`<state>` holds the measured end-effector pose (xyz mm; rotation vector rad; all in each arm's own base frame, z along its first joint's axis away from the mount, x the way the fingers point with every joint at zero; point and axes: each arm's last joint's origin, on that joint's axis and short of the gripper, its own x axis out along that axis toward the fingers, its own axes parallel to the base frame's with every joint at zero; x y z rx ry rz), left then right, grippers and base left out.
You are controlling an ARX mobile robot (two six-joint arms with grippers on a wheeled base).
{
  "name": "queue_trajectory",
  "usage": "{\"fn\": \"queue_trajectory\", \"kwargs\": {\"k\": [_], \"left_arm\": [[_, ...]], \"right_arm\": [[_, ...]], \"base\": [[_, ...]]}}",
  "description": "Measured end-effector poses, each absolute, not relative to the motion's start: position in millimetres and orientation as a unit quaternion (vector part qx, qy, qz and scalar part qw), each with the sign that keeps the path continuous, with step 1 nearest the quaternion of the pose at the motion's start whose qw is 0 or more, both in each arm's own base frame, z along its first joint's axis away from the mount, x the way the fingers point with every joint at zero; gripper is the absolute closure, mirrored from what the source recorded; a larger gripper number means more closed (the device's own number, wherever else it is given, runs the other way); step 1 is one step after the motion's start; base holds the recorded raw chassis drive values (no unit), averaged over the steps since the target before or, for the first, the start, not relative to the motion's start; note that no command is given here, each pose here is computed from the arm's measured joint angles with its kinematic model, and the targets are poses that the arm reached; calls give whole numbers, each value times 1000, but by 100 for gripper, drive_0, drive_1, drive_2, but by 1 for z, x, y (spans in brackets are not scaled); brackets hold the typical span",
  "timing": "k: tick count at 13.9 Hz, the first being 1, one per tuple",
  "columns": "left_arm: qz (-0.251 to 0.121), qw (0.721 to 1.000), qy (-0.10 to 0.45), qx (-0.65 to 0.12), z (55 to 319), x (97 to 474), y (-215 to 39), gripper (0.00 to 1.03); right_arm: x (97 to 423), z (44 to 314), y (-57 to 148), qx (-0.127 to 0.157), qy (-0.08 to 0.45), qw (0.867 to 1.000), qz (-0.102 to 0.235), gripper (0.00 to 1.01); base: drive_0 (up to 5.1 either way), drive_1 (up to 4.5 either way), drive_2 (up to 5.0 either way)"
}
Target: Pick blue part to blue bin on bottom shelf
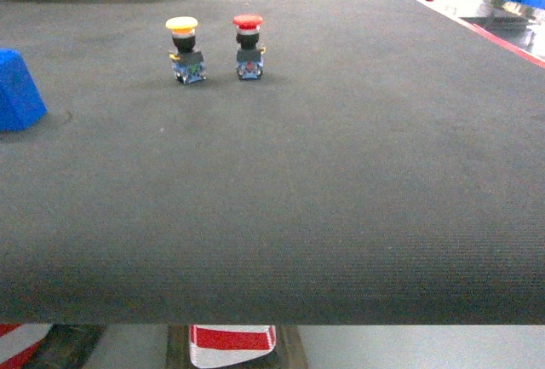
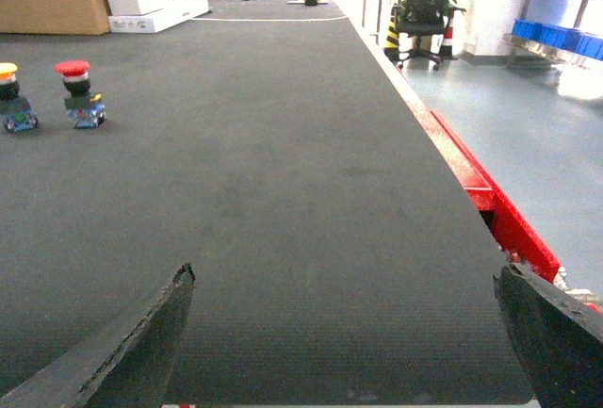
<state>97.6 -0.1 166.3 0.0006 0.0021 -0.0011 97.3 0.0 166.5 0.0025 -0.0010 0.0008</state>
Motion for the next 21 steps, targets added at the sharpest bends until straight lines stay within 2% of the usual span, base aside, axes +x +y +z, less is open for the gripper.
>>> {"fn": "queue_trajectory", "kwargs": {"k": [19,20,21], "left_arm": [[2,1000,3,0,166,98,0,5],[48,996,71,-16,163,99,-3,5],[94,989,110,-15,162,103,-5,5]], "right_arm": [[97,167,0,1,-1,1000,0,3],[97,167,0,1,0,1000,-1,3],[97,167,0,1,-1,1000,0,3]], "base": [[0,0,0],[0,0,0],[0,0,0]]}}
